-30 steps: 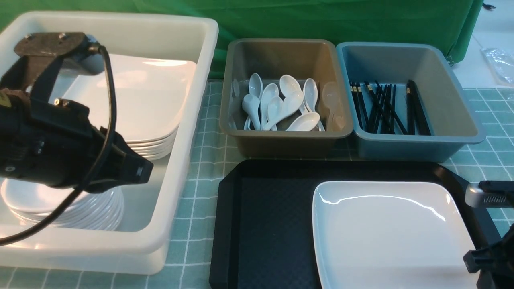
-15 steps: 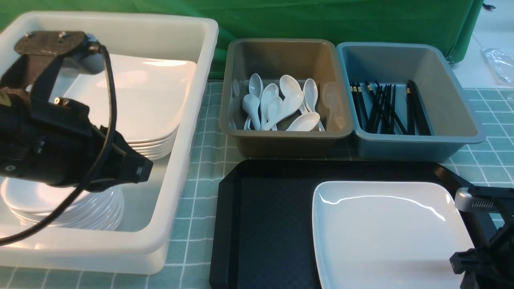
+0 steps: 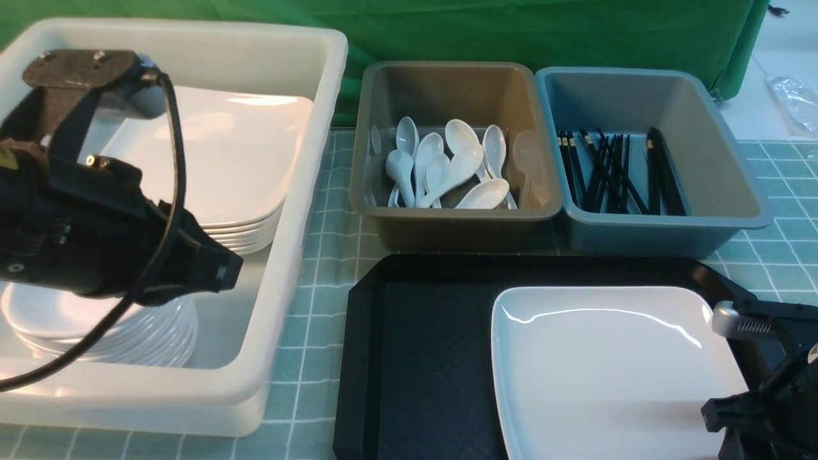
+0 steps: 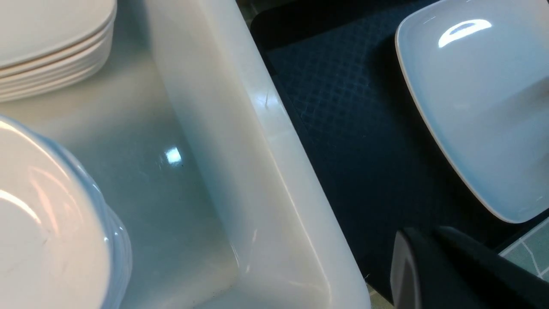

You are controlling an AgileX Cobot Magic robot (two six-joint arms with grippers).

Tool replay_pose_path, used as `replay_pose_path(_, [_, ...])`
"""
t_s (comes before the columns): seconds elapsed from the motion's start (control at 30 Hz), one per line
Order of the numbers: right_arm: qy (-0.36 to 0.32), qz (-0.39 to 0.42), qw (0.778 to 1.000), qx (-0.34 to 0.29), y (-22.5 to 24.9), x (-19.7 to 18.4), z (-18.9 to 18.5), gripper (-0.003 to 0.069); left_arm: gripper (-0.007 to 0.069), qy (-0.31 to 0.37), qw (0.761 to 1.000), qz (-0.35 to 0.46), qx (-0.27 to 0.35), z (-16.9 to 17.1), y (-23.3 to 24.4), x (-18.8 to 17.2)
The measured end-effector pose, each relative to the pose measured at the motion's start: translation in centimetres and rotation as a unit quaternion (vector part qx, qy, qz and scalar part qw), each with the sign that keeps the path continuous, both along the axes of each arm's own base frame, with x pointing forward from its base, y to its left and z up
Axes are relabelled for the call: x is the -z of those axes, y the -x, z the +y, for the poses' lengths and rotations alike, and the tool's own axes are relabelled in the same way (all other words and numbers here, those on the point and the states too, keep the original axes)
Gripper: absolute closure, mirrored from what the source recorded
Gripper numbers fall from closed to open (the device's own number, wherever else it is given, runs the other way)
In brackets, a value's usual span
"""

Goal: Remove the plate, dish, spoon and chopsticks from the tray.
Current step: Use the right arm to grab a plate from the dinner plate

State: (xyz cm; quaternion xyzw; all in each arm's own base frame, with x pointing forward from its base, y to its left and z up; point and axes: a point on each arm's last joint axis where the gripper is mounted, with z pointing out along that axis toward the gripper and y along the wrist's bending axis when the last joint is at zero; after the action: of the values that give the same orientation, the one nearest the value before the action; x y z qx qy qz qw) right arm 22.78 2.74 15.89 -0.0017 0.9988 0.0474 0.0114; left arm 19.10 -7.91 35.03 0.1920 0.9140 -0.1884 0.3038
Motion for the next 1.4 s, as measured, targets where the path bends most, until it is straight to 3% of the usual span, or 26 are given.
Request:
replay_pose_path(0.17, [-0.024,0.005,1.0,-0.005,-0.2,0.4,0.5,0.0266,0.0617,0.0,1.0,0.0,0.0,0.0,0.0,0.0])
replay_pose_path(0.33, [-0.051,0.0,0.998,-0.026,-0.5,0.5,1.0,0.0369,0.0617,-0.001,1.0,-0.001,0.001,0.0,0.0,0.0])
replay_pose_path(0.57, [-0.069,-0.016,0.996,-0.053,-0.7,0.4,1.3,0.0382,0.0617,-0.002,1.0,-0.001,0.002,0.0,0.0,0.0])
replay_pose_path(0.67, [-0.094,-0.034,0.993,-0.059,-0.7,0.0,1.7,0.0426,0.0617,-0.002,1.0,-0.002,0.003,0.0,0.0,0.0])
replay_pose_path(0.8, [-0.146,-0.102,0.982,-0.061,-0.4,-2.7,2.6,0.0536,0.0617,-0.002,1.0,-0.002,0.004,0.0,0.0,0.0])
replay_pose_path(0.87, [-0.155,-0.13,0.977,-0.06,-0.2,-3.8,2.7,0.0555,0.0617,-0.002,1.0,-0.002,0.004,0.0,0.0,0.0])
replay_pose_path(1.4, [-0.165,-0.247,0.953,-0.062,1.0,-8.7,2.7,0.0608,0.0617,0.0,1.0,-0.013,-0.001,0.0,-0.2,-0.1])
